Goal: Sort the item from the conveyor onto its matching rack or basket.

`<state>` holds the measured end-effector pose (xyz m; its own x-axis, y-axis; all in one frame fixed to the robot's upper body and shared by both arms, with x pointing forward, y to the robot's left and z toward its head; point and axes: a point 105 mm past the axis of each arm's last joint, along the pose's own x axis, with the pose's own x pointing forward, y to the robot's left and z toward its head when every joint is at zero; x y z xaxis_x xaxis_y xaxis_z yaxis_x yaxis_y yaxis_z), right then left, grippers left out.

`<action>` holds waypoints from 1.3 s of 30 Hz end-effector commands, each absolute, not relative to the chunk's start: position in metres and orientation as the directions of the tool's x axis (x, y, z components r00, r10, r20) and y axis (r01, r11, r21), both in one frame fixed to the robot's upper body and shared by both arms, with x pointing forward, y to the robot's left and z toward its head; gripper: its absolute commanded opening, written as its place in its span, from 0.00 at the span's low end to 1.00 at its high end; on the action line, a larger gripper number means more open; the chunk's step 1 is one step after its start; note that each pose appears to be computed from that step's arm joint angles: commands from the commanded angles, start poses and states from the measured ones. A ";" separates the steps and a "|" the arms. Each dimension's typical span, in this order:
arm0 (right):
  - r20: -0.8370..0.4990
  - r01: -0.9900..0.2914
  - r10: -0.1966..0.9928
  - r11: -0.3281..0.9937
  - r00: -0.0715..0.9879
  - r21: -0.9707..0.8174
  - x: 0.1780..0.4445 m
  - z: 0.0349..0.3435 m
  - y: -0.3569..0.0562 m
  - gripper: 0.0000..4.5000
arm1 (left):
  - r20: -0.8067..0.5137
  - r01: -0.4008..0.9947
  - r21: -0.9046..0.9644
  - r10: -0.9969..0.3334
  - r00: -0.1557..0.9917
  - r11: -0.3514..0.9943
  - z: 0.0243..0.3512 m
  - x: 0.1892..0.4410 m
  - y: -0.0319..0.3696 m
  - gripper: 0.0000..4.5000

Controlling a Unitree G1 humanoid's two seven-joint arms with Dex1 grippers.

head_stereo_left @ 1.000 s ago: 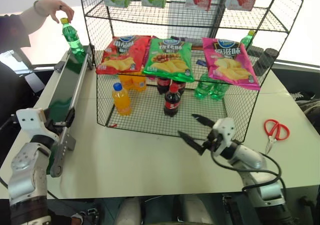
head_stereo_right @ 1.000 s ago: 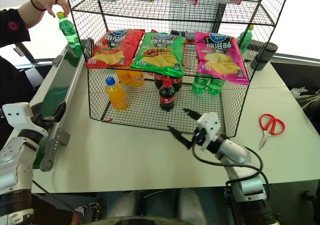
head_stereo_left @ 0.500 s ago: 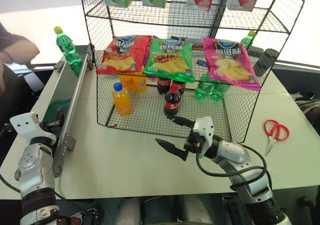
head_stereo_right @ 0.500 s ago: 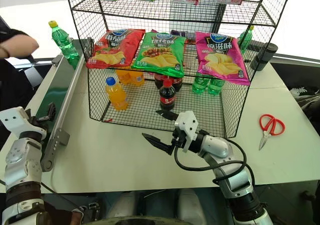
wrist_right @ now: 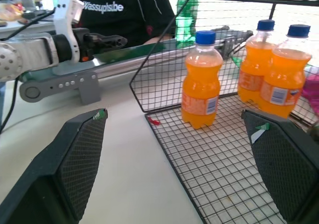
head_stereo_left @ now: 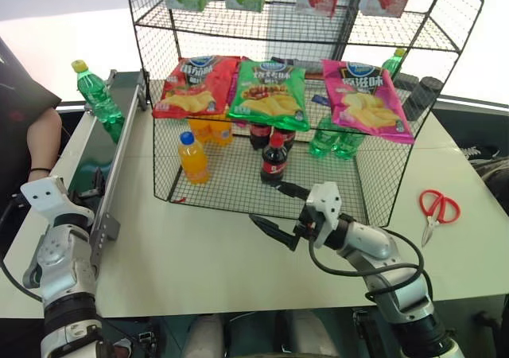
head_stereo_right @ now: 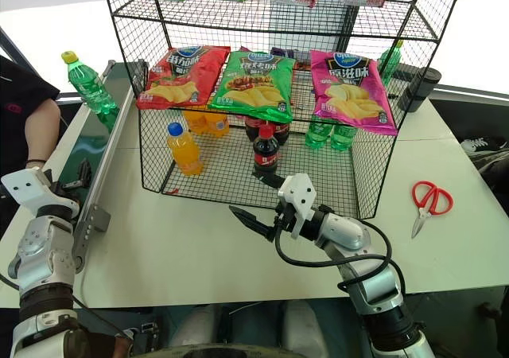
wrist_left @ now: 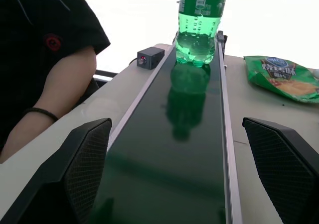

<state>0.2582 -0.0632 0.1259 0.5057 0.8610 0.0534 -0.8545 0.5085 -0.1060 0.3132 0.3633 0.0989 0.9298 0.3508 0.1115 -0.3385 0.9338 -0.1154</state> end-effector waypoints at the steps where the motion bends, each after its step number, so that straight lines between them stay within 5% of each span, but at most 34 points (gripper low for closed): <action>1: 0.072 -0.848 0.857 0.516 0.511 -0.124 0.253 0.135 -0.064 1.00 | 0.161 -0.356 -0.093 0.367 0.916 0.930 0.113 0.314 0.368 1.00; 34: 0.052 -0.898 0.899 0.438 0.436 -0.042 0.245 0.128 -0.055 1.00 | 0.186 -0.376 -0.087 0.386 0.903 0.922 0.116 0.313 0.364 1.00; 37: 0.053 -0.899 0.900 0.435 0.433 -0.041 0.245 0.129 -0.054 1.00 | 0.205 -0.361 -0.105 0.376 0.904 0.927 0.119 0.313 0.361 0.83; 39: 0.054 -0.900 0.901 0.433 0.431 -0.041 0.244 0.130 -0.054 1.00 | 0.202 -0.362 -0.102 0.375 0.905 0.927 0.117 0.312 0.361 0.62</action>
